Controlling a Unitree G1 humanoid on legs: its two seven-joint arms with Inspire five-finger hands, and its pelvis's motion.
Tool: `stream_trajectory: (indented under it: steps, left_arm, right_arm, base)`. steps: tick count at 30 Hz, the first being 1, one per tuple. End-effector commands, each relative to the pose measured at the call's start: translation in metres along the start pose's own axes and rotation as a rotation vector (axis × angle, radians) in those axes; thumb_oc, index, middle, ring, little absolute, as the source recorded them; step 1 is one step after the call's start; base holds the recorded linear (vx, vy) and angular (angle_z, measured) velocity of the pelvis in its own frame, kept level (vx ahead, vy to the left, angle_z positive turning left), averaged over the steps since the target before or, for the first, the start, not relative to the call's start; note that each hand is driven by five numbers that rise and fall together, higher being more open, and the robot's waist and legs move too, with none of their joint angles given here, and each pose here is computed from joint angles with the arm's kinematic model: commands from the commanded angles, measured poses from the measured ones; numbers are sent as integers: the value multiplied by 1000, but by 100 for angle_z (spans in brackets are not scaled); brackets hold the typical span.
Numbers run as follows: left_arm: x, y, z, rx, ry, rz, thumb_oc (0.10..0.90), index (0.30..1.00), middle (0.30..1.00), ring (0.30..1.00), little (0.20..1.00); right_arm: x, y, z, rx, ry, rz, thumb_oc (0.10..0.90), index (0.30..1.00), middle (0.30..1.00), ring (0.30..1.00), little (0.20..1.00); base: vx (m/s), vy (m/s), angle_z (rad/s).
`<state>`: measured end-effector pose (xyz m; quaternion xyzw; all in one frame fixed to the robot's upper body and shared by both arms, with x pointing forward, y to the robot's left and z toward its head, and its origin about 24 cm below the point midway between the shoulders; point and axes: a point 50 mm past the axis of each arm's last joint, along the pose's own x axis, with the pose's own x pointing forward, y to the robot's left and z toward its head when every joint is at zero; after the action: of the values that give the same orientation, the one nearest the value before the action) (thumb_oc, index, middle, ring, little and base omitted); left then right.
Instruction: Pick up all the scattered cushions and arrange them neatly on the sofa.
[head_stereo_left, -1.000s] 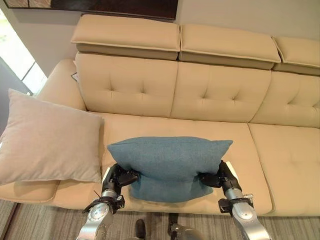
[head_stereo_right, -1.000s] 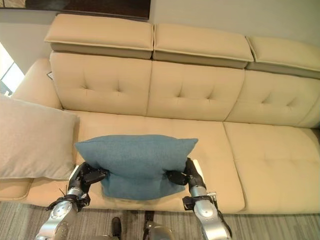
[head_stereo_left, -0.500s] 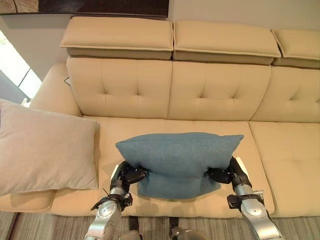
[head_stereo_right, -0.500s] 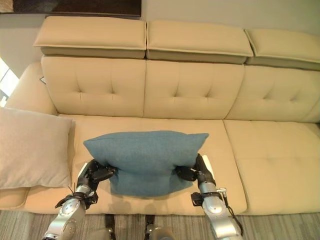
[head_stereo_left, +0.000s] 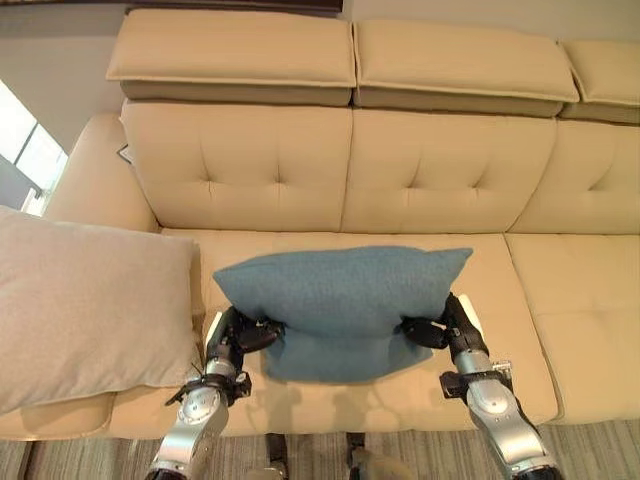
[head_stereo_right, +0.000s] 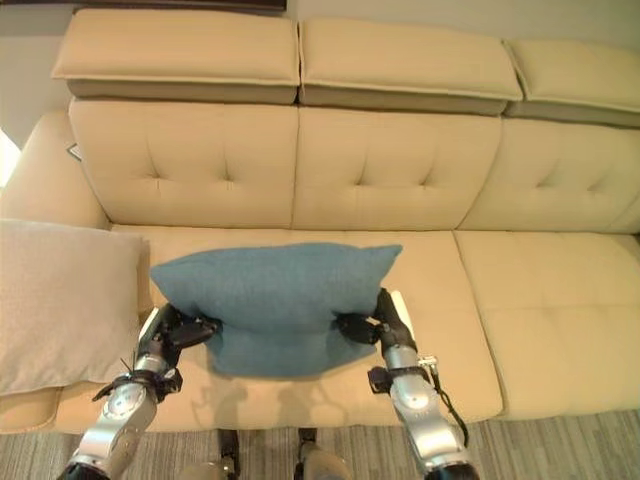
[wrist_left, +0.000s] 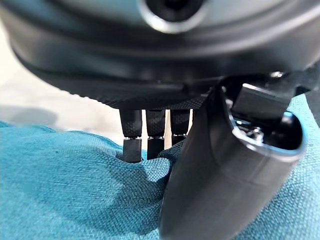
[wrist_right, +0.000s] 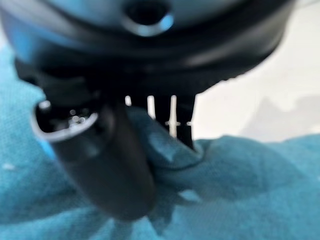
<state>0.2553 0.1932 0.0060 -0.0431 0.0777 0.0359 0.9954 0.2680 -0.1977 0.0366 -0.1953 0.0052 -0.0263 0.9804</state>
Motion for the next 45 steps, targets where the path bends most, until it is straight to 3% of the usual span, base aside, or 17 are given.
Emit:
stream_trajectory:
  steps: [1,5,18,31,33,37,38,45]
  left_arm:
    - [24,-59,110,-49,-538,-165,400,300,300,300,300]
    - [35,-79,151,-83,-674,-154,400,300,300,300,300]
    - [62,-97,277,39,-976,-37,400,300,300,300,300]
    - [66,-97,297,77,-992,-25,400,300,300,300,300]
    - [72,-94,301,98,-967,-5,400,300,300,300,300]
    - [68,-95,296,42,-965,-27,400,300,300,300,300]
    - [73,-94,287,105,-936,-20,400,300,300,300,300]
    - [76,-89,292,140,-927,10,400,300,300,300,300]
  right_arm:
    - [29,0,112,107,-520,-95,400,300,300,300,300]
    - [44,4,150,119,-636,-137,400,300,300,300,300]
    - [81,-12,255,115,-868,-288,400,300,300,300,300]
    - [85,-26,271,133,-881,-354,400,300,300,300,300]
    - [92,-20,262,198,-820,-348,400,300,300,300,300]
    - [98,-21,253,152,-774,-350,400,300,300,300,300]
    - [107,-21,233,103,-680,-351,400,300,300,300,300]
    - [117,-24,224,58,-600,-343,400,300,300,300,300]
  base:
    - [-77,-16,3]
    - [-53,-12,7]
    - [-33,2,-1]
    - [-7,-5,-3]
    - [-69,8,7]
    - [-37,-5,-9]
    - [-40,-35,-7]
    - [-24,-17,-1]
